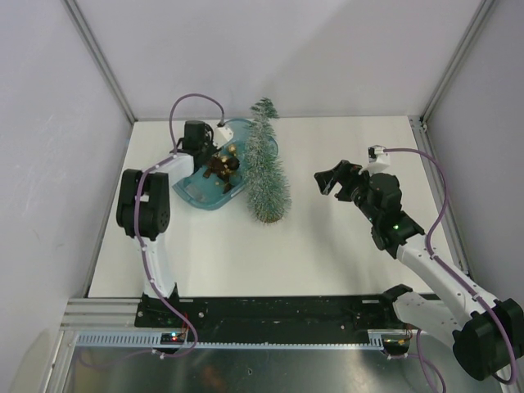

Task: Decorate the small christmas tree

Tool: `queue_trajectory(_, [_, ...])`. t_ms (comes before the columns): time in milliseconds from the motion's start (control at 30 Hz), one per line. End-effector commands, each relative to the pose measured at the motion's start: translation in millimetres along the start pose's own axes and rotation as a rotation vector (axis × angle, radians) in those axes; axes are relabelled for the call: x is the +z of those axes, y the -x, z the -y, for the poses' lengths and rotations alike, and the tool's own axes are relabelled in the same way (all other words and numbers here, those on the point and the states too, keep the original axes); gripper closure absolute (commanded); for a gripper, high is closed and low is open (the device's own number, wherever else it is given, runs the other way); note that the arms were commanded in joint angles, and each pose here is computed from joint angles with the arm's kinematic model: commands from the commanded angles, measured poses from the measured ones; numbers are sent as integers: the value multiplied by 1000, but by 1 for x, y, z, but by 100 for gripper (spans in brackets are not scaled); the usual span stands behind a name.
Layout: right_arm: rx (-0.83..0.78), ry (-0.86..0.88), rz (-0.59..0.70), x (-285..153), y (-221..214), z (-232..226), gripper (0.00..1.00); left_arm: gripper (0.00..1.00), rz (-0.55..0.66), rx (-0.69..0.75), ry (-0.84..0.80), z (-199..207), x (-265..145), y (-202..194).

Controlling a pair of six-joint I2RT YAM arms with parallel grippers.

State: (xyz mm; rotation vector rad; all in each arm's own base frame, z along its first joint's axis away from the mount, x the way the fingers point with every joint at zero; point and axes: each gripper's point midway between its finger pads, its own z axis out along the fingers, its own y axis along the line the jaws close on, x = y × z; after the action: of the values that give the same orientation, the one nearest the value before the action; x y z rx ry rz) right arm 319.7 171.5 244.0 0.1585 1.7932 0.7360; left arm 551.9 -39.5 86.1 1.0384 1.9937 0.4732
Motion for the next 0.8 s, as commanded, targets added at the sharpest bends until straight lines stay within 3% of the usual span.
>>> queue_trajectory(0, [15, 25, 32, 0, 9, -7, 8, 47, 44, -12, 18, 1, -15, 13])
queue_trajectory(267, [16, 23, 26, -1, 8, -7, 9, 36, 141, -105, 99, -30, -39, 44])
queue_trajectory(567, [18, 23, 24, -1, 7, -7, 9, 21, 199, -93, 6, 3, -66, 46])
queue_trajectory(767, [19, 31, 23, -1, 6, -10, 9, 21, 162, -45, -71, 30, -59, 27])
